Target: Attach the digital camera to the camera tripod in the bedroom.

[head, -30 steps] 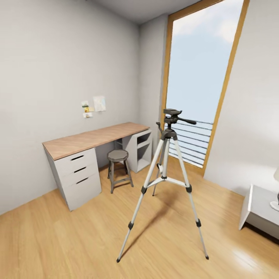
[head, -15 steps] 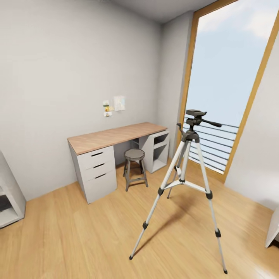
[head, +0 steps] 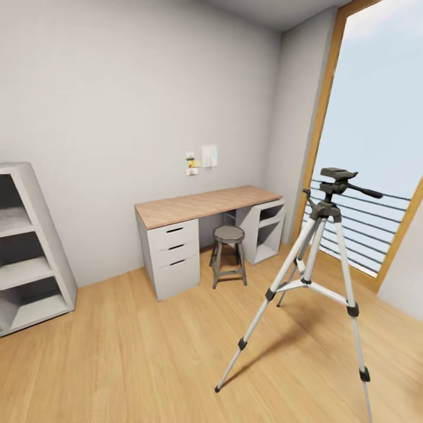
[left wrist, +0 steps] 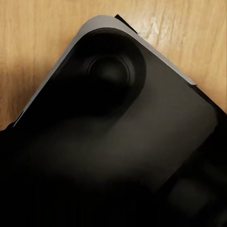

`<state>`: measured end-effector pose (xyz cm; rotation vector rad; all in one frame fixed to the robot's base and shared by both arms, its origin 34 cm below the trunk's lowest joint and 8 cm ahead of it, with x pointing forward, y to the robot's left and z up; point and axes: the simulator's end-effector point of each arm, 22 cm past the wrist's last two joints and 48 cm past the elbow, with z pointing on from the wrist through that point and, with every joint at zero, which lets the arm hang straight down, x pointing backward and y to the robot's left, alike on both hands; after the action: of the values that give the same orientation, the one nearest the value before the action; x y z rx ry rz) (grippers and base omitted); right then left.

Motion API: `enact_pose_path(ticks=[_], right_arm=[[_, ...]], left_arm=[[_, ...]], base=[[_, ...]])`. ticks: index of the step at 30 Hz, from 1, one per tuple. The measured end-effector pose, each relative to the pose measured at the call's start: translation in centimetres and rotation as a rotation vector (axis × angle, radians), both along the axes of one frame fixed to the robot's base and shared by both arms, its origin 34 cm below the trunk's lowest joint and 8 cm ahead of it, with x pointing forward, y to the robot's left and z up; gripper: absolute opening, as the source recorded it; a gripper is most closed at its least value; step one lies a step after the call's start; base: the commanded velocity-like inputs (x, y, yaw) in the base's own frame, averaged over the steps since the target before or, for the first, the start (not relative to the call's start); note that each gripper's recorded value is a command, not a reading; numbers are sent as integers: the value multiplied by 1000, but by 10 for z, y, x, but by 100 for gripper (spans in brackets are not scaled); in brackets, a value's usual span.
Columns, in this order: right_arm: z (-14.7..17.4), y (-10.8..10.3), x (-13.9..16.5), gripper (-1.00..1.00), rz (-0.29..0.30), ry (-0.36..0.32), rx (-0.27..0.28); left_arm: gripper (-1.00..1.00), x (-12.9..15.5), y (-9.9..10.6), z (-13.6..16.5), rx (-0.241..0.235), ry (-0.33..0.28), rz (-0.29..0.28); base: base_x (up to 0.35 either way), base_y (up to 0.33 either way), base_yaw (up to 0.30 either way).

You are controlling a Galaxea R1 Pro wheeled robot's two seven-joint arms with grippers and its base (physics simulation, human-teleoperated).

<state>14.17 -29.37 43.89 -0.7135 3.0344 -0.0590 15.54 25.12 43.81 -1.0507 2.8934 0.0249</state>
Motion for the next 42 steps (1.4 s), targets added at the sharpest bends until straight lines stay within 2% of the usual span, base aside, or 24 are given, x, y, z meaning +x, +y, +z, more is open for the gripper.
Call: enact_pose_path(ticks=[42], right_arm=[[0,0,-8,100,-5,21,0]], left_arm=[[100,-4,-2,0,-1,10,-12]], base=[[0,0,300]])
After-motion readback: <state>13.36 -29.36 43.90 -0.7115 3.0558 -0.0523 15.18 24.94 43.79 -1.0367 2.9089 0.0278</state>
